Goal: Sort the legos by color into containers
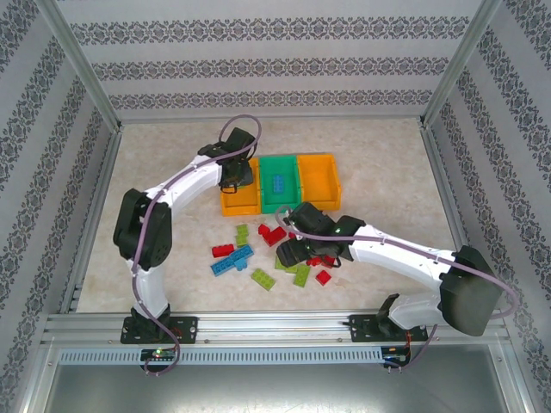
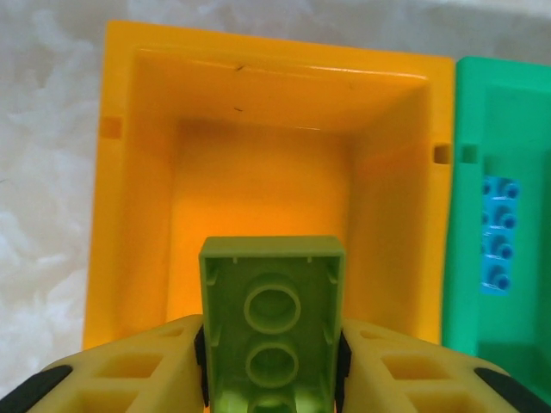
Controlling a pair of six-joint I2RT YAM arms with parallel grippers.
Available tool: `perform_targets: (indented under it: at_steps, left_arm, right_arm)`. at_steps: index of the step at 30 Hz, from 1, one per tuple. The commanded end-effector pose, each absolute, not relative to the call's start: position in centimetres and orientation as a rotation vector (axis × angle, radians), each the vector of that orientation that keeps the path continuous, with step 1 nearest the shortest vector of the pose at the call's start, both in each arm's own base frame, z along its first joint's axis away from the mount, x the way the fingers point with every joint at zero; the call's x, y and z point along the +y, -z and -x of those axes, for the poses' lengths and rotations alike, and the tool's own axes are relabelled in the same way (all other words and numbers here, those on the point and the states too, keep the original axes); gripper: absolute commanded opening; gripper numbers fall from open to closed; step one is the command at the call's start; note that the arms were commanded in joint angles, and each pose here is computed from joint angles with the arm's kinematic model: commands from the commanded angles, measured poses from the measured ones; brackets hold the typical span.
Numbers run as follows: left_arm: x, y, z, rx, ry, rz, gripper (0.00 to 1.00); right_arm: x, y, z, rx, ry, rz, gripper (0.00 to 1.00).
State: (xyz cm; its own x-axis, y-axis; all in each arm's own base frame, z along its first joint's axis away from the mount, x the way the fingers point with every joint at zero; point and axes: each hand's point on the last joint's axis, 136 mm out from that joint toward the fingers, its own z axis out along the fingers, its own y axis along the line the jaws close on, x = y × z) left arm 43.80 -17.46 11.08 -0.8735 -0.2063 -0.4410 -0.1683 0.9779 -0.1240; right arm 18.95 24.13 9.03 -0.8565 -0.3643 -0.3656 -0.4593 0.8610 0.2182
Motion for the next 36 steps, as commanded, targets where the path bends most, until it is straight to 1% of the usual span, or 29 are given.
perform_targets:
  at_steps: [1,4,6,11,19,22,27,33,36]
  left_arm:
    - [-17.0,-10.9,-44.0,2.694,0.076,0.211,0.44]
    - [-17.0,-10.4,-44.2,2.699,0.071,0.207,0.48]
    - [-17.0,-10.3,-44.3,2.698,0.066,0.203,0.53]
    - [-17.3,-10.6,-44.3,2.691,0.094,0.21,0.57]
    - [-17.7,-11.8,-43.6,2.643,0.181,0.214,0.7]
    - [-17.5,-12.3,-43.3,2.627,0.186,0.214,0.73]
    - [-17.1,-13.0,-42.7,2.592,0.203,0.229,0.76]
    - [-16.6,-12.7,-42.1,2.61,0.176,0.23,0.77]
    - [-16.5,-12.5,-41.9,2.614,0.168,0.234,0.77]
  right_arm:
    - [21.0,-7.2,-16.1,2.905,-0.28,0.444,0.77]
    - [20.9,-6.6,-14.4,2.96,-0.291,0.366,0.76]
    - [20.4,-6.0,-13.6,3.002,-0.287,0.287,0.74]
    - [20.9,-5.5,-13.0,3.012,-0.338,0.18,0.73]
    - [22.9,-4.9,-12.9,3.034,-0.368,0.189,0.74]
    - [23.0,-4.5,-12.8,3.044,-0.357,0.192,0.74]
    - [23.4,-3.8,-13.1,3.059,-0.314,0.211,0.74]
    - [23.0,-2.7,-13.1,3.098,-0.218,0.231,0.74]
    - [23.3,-2.4,-13.4,3.092,-0.213,0.232,0.73]
